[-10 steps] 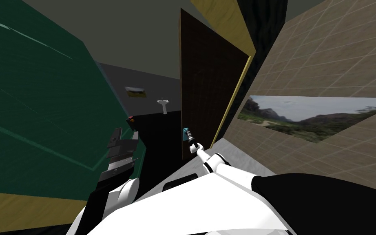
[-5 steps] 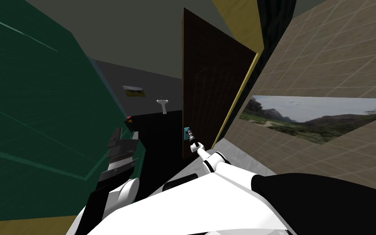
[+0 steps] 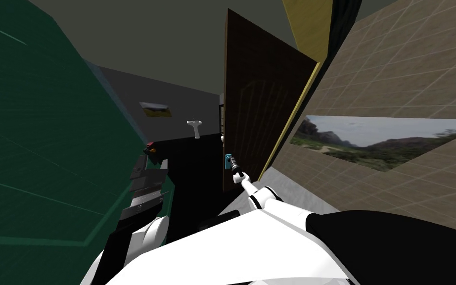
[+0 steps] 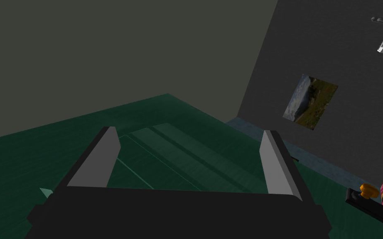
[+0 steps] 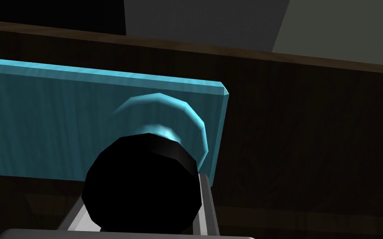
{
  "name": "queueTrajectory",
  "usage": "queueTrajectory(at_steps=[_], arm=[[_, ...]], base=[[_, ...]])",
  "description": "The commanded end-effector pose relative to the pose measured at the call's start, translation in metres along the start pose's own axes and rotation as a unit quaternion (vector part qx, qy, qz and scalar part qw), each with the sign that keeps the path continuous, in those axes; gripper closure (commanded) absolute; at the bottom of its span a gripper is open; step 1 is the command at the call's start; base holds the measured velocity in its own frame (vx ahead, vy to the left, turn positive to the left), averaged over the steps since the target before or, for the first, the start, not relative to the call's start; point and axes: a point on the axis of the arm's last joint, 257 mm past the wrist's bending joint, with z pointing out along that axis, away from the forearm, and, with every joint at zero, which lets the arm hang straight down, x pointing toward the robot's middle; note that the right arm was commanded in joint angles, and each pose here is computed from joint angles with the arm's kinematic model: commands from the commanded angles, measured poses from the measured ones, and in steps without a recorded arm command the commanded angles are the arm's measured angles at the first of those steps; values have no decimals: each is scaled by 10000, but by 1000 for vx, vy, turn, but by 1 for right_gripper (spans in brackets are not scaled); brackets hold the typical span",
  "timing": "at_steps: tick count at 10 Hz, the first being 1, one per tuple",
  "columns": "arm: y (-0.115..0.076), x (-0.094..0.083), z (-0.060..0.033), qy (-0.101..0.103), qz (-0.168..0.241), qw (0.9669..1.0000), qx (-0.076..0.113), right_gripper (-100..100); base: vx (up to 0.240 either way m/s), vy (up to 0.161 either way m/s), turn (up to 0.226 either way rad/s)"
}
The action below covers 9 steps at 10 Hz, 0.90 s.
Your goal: Push the door open
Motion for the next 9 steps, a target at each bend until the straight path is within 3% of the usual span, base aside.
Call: queueTrajectory(at_steps=[1,2,4,5,9], arm=[[69,-25,50,-17,-2,10000,-97,100],[-28,-40,17,-31,-11,10000,8,100],[-31,-217,14,-201,1,9998,20,100],[-44,-121,21,-126,16,9999,37,-100],[-38,-42,35,-68,37,10000,46,-100]], base=[[18,-14,23],[4,-27,30],[98,99,-103],[-97,48,-55],[-181,1,-3]])
